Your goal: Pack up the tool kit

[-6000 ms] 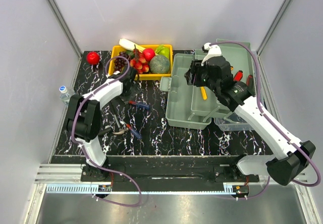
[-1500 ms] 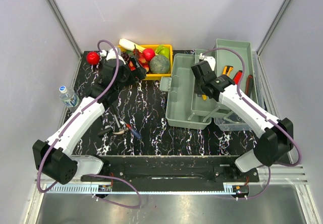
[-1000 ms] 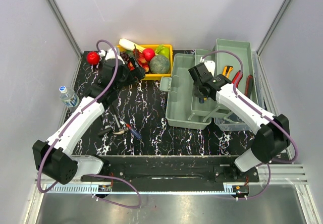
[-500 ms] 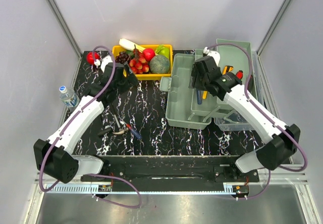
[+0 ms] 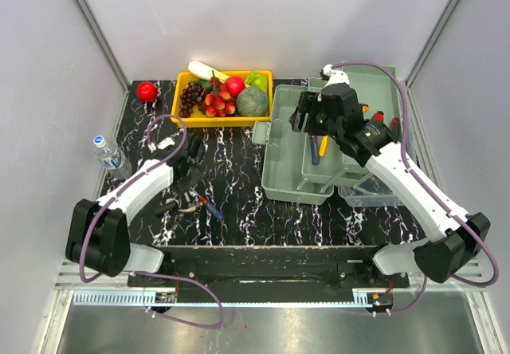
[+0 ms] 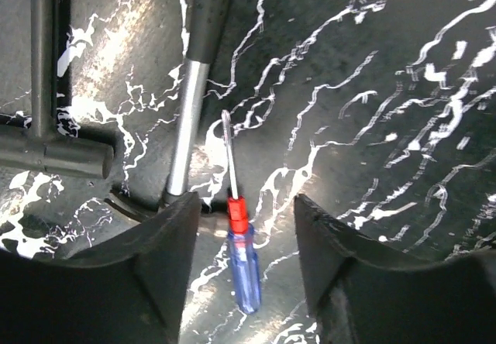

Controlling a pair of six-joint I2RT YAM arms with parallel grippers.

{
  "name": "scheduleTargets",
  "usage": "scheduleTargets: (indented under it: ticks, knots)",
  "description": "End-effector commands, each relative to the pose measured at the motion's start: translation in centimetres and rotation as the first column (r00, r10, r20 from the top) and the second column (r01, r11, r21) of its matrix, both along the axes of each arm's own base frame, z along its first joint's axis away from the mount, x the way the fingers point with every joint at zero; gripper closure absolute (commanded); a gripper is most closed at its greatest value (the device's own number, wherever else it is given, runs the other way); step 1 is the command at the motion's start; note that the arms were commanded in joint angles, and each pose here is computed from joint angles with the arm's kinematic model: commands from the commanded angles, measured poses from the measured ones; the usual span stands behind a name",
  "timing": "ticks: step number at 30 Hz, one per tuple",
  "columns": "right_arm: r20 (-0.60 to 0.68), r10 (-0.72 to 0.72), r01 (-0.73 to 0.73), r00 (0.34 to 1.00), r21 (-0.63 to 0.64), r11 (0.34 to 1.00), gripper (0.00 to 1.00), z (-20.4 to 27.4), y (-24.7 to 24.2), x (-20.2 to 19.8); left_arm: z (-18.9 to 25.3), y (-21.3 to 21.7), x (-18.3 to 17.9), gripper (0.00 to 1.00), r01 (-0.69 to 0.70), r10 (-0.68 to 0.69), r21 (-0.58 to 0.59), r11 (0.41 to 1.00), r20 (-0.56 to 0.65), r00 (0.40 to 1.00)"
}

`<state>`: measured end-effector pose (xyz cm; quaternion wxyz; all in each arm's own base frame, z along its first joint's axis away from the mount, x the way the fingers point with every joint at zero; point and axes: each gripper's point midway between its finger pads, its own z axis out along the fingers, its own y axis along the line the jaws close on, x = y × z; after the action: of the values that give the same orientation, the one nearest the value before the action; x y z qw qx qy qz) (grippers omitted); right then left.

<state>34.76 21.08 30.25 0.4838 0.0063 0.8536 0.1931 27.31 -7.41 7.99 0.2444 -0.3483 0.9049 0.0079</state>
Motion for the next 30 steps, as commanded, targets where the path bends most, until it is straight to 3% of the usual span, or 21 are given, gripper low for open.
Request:
scheduleTargets:
  ticks: [1, 11, 16, 20, 22, 24, 30]
  knots:
    - [0.041, 0.027, -0.029, 0.999, 0.036, 0.999, 0.29, 1.3, 0.5, -0.6, -2.0, -0.7, 0.7, 0.48, -0.035, 0.035, -0.093, 0.995, 0.006, 0.999]
    - [0.029, 0.027, -0.028, 0.999, 0.033, 0.999, 0.28, 0.8, 0.2, -1.0, -5.0, -1.0, 1.8, 0.62, -0.030, 0.026, -0.094, 0.995, -0.042, 0.999]
    - [0.030, 0.024, -0.025, 0.999, 0.026, 0.999, 0.28, 0.8, 0.1, -1.0, -6.2, -0.5, 1.4, 0.77, -0.031, 0.025, -0.061, 0.998, -0.095, 0.995]
    - [0.028, 0.024, -0.025, 0.999, 0.020, 0.999, 0.28, 0.6, 0.1, -0.9, -6.5, -0.1, 1.2, 0.80, -0.028, 0.024, -0.037, 0.999, -0.109, 0.994]
    - [0.029, 0.023, -0.024, 0.999, 0.018, 1.000, 0.28, 0.6, 0.1, -0.9, -6.6, -0.1, 1.4, 0.87, -0.021, 0.018, -0.029, 0.999, -0.110, 0.994]
    - [0.029, 0.023, -0.024, 0.999, 0.015, 1.000, 0.28, 0.6, 0.1, -0.7, -6.5, -0.3, 1.7, 1.00, -0.009, 0.006, -0.032, 0.999, -0.111, 0.994]
    - [0.033, 0.068, -0.068, 0.997, -0.003, 0.998, 0.27, 0.6, 0.7, -0.6, -2.7, -1.1, 4.5, 1.00, 0.077, -0.076, -0.035, 0.996, 0.018, 0.997]
